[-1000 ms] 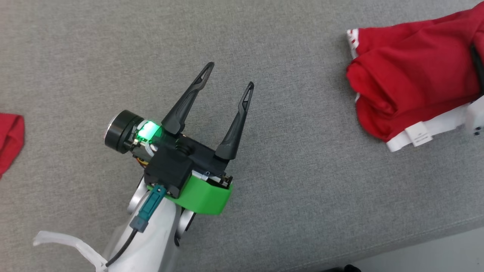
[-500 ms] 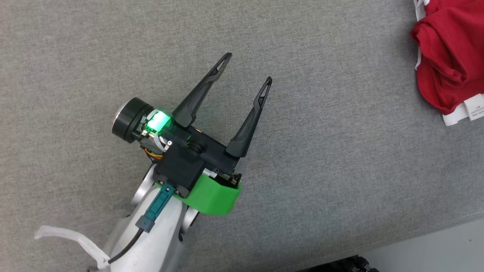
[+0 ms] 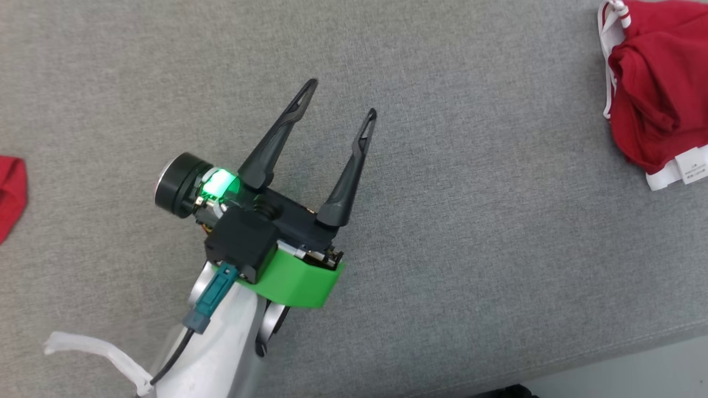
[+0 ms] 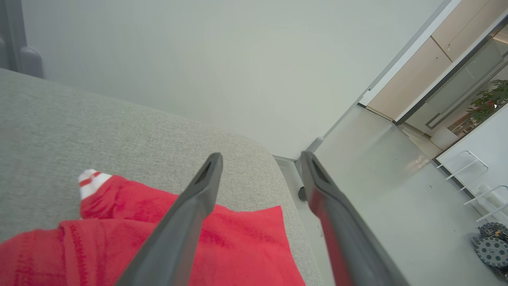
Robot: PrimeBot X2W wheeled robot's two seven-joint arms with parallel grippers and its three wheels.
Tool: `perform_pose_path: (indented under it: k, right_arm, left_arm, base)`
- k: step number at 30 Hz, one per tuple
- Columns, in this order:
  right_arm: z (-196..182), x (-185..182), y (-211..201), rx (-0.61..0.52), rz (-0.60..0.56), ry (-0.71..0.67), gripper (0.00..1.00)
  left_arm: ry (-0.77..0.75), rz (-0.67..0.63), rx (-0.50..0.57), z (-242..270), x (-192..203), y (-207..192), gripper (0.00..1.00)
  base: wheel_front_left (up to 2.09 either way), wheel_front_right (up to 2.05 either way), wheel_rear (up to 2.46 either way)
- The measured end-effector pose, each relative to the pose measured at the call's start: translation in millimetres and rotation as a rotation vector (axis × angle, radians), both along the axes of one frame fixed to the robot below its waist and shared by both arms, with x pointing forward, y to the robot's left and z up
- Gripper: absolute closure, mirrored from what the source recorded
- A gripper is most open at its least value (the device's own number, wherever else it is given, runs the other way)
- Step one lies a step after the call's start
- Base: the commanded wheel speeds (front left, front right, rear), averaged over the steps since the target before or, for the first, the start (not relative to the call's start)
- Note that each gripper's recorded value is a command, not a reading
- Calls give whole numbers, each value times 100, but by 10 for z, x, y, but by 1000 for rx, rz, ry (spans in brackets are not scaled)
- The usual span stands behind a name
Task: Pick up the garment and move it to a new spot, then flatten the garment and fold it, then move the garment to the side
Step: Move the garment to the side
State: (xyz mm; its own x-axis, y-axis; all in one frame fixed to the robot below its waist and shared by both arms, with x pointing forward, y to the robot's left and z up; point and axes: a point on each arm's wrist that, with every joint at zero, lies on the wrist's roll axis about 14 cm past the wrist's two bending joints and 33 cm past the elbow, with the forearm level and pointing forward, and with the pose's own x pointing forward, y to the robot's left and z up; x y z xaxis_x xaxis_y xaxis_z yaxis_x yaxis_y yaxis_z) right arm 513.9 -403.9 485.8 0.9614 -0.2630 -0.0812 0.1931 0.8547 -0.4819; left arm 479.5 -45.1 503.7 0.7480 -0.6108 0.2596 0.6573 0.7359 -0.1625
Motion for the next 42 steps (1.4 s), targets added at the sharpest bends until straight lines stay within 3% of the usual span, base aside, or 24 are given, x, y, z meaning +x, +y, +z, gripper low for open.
perform_pose_path:
  k: [7,14,23,31,42]
  right_arm:
    - [200,-107,1000,165,187,-155,0]
    - [555,-343,1604,321,293,-304,0]
    - [608,-656,2137,503,360,-353,0]
    - [538,-954,2557,597,437,-314,0]
    - [609,-1090,2714,628,482,-320,0]
  left_arm:
    - [-3,139,-3,219,-60,351,0]
    - [-18,327,14,412,-165,928,0]
    - [-18,513,92,446,-425,1607,0]
    - [20,553,157,315,-795,1761,0]
    - [56,558,153,234,-978,1781,0]
  base:
    - [0,0,0]
    - [0,0,0]
    - [0,0,0]
    - [0,0,0]
    - [0,0,0]
